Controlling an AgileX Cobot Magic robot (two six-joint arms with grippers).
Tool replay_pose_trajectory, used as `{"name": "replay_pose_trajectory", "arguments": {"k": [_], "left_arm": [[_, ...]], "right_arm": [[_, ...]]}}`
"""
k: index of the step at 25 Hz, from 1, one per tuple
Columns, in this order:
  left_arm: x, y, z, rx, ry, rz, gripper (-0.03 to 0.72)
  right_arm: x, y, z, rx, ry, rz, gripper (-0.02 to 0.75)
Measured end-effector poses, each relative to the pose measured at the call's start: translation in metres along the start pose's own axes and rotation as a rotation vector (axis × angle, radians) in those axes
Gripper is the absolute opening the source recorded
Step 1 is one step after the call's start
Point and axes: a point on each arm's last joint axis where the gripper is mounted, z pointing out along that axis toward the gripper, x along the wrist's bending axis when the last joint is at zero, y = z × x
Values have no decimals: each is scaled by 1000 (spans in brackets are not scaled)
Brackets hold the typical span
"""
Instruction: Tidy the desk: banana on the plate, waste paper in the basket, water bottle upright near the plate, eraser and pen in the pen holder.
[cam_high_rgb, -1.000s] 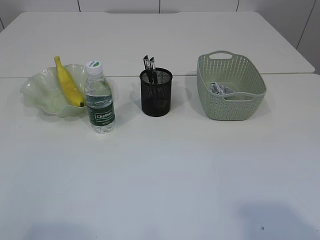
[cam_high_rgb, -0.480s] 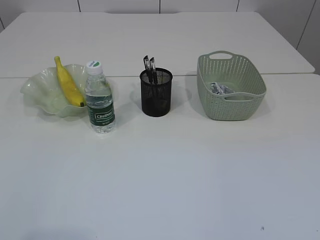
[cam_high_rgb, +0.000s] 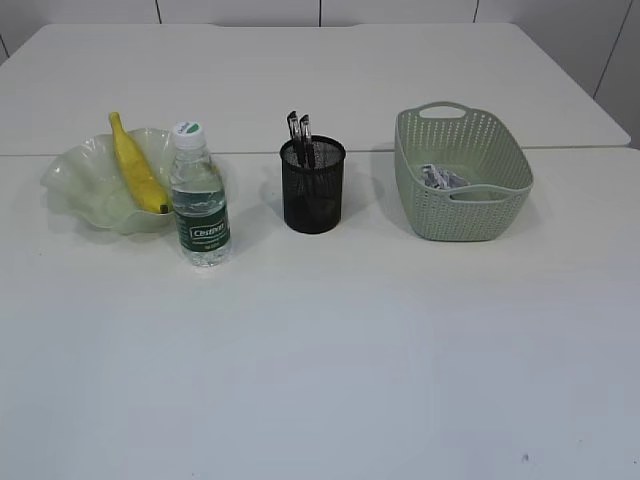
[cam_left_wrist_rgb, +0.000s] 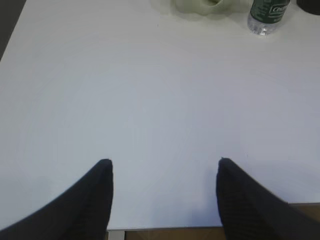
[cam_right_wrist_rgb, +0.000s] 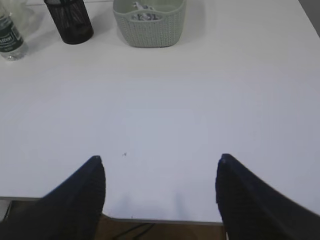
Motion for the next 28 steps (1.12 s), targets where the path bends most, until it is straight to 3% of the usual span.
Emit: {"name": "replay_pose_trajectory", "arguments": {"k": [7,19,28], "left_arm": [[0,-1,0,1,4,1,458],[1,5,13,-99,18,11,458],[-1,5,13,-102,-1,55,533]], "right_arm": [[-3,-10,16,65,-18,-11,513],[-8,-6,26,-7,-64,-43,513],[-7,-6,26,-8,-58,-76,513]]}}
